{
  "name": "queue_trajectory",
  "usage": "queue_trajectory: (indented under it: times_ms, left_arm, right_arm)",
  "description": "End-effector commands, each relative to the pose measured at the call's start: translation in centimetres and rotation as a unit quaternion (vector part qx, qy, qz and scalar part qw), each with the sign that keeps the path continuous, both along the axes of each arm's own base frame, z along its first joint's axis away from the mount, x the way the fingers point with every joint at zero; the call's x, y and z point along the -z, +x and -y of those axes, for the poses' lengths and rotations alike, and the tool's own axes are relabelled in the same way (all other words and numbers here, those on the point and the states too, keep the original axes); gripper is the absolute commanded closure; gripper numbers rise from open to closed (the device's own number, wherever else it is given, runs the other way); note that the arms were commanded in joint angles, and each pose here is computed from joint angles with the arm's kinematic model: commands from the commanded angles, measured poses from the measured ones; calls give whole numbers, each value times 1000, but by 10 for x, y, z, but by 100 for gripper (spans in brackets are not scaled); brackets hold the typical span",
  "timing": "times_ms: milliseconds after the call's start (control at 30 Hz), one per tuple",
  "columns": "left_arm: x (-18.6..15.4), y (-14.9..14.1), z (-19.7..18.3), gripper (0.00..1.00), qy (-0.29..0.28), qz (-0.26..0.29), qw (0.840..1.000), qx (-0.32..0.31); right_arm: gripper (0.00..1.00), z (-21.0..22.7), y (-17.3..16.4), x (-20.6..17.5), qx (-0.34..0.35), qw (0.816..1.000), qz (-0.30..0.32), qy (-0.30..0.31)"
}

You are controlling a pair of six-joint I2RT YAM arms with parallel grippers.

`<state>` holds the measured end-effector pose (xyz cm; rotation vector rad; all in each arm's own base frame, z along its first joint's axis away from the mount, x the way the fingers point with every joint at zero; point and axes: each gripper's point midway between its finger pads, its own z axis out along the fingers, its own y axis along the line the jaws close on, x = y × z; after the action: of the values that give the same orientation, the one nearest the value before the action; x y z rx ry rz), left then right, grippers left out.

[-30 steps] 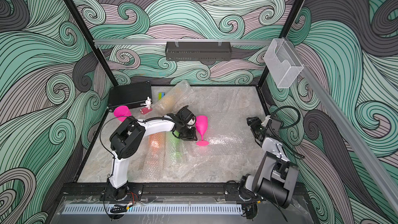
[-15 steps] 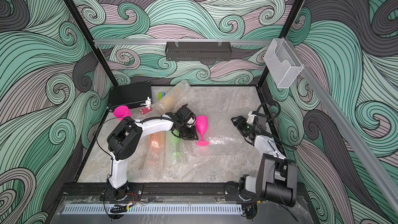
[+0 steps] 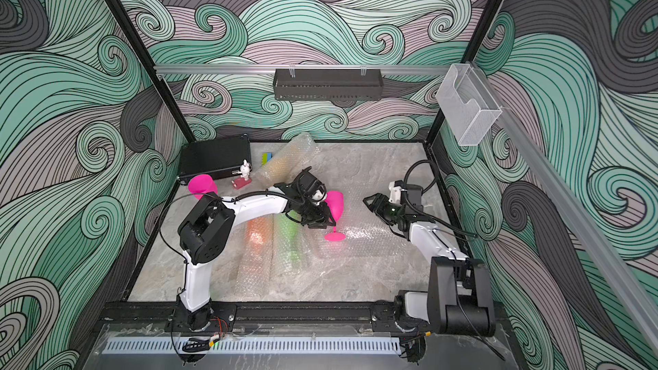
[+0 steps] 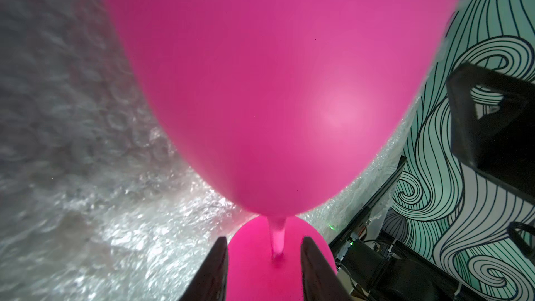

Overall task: Unpack wine glasses from bubble wrap
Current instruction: Pick up the wine glass from the bubble wrap.

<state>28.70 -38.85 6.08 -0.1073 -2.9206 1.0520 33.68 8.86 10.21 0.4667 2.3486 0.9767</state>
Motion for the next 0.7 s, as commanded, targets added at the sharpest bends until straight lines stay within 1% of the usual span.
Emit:
queue_trajectory:
  times_ms: [0, 200, 400, 567, 667]
  left_arm:
    - [-5, 7, 17, 59, -19, -4, 1000, -2]
    - [7, 10, 24, 61, -12, -6, 1000, 0]
    - [16, 13, 29, 68, 4, -1, 1000, 21]
    - [20, 15, 36, 68, -1, -8, 1000, 22]
    - [22, 16, 40, 71, -1, -9, 1000, 24]
  right_arm:
    - [38, -9, 0, 4, -15, 1000, 1, -5]
    - [39, -18, -1, 6, -28, 1000, -1, -5]
    - [39, -22, -4, 9, -35, 999, -4, -8]
    - [40, -26, -4, 13, -41, 999, -8, -9]
    - [41, -29, -5, 17, -45, 999, -13, -7]
